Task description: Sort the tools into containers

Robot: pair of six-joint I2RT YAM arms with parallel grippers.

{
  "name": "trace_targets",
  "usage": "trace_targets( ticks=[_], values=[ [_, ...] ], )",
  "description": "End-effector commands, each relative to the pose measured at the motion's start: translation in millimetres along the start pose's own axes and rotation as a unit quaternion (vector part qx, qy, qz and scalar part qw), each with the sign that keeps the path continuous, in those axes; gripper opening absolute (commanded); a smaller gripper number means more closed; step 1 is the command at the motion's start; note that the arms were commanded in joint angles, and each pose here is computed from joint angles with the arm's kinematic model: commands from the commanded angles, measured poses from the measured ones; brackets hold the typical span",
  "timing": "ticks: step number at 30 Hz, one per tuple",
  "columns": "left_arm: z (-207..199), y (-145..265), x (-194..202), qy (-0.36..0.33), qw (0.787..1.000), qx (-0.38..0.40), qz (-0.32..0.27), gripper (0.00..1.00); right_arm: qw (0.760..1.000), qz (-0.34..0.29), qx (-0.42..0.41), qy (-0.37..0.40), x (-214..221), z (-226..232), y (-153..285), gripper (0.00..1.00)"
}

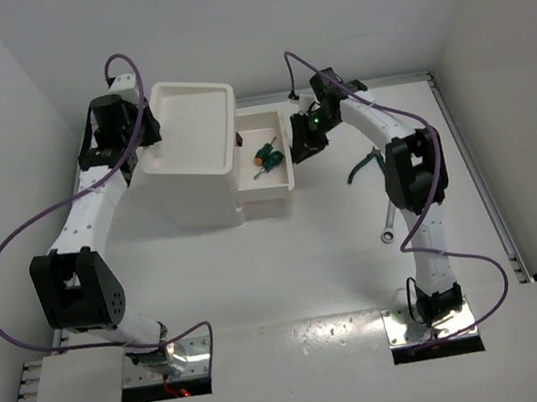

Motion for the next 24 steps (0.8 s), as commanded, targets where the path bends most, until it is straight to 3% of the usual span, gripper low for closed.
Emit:
trace_targets(
  ticks=[1, 15, 24],
  values=[
    [-35, -18, 129, 0.101, 0.962, 0.080, 0.241, 0.00, 0.996, -0.035, -0.077, 0.000, -14, 46, 15, 0.23],
    [-38, -18, 127, 0.113, 0.960, 0.089, 0.239, 0.00, 0.989, 0.010, -0.147, 0.021, 15, 97, 5, 0.23],
    [-38, -16, 128, 0.113, 0.960, 0.089, 0.239, 0.00, 0.997, -0.062, -0.033, 0.015, -22, 67, 1, 0.23]
  ],
)
Point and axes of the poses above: each gripper's point midway between its finger pads, its own y axis back along the fingers, its own z axis along the line the jaws close on, x = y × z, the point moved 6 cm from there along y, back along the fingers, and after that the axes turned 2 degrees about -y, right-handed, at the moved point
